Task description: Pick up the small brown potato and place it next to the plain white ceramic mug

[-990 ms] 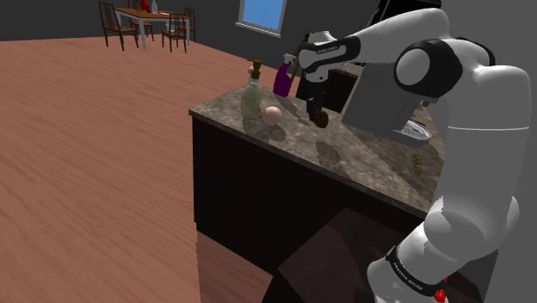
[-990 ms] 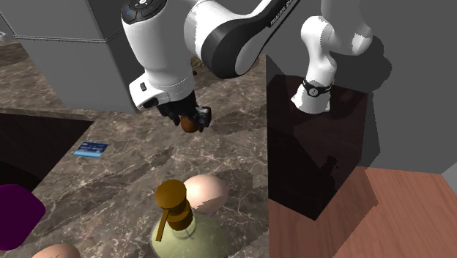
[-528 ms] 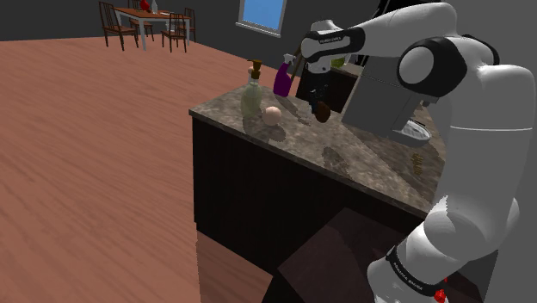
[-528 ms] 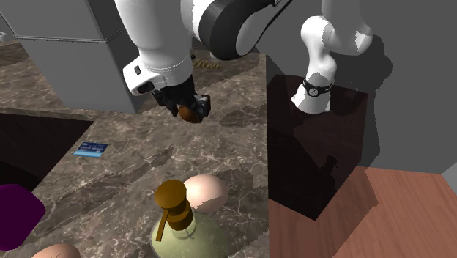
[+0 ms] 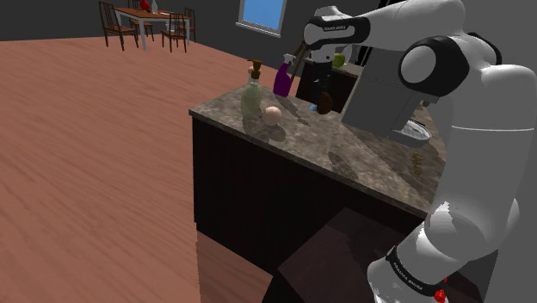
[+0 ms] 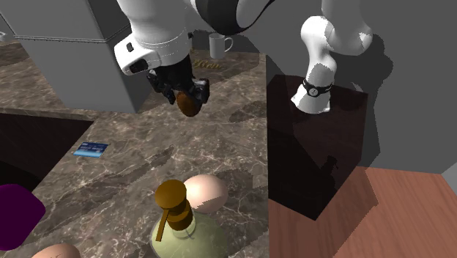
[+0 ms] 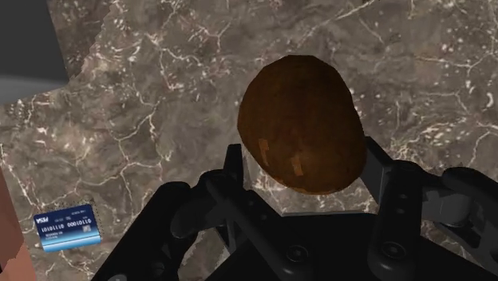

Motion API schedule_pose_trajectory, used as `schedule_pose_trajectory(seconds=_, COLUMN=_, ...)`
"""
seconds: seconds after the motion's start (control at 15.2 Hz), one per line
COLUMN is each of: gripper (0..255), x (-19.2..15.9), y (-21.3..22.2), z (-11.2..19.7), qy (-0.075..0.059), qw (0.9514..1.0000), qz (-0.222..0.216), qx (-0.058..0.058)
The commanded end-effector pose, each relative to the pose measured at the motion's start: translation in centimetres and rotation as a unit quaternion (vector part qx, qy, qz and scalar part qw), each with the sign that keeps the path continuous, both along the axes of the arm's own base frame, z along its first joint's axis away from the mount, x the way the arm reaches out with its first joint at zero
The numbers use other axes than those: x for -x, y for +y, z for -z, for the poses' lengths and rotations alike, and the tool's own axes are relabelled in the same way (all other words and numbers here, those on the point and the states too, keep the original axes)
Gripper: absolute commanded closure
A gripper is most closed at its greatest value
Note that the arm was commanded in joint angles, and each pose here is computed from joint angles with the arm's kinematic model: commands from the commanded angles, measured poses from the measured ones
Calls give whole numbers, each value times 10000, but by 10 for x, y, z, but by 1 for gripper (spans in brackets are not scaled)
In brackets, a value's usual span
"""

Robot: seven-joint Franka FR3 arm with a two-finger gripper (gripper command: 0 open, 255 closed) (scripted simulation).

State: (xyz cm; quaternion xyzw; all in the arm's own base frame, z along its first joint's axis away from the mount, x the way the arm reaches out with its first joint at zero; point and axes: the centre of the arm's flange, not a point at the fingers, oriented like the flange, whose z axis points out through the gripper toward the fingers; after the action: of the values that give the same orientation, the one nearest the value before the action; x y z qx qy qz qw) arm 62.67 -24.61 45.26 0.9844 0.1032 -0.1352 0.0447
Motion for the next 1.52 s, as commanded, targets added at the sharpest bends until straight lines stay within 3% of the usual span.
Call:
schedule_pose_trajectory(seconds=0.0, gripper=255, x=1, y=0, z=-11, qy=2, qw=10000, qz=0, qx=-1)
schedule_pose_trajectory(seconds=0.4, gripper=255, x=1, y=0, z=-38, qy=2, qw=10000, qz=0, qx=-1)
schedule_pose_trajectory(seconds=1.45, gripper=255, x=170, y=-127, z=-38, qy=2, qw=10000, qz=0, qx=-1)
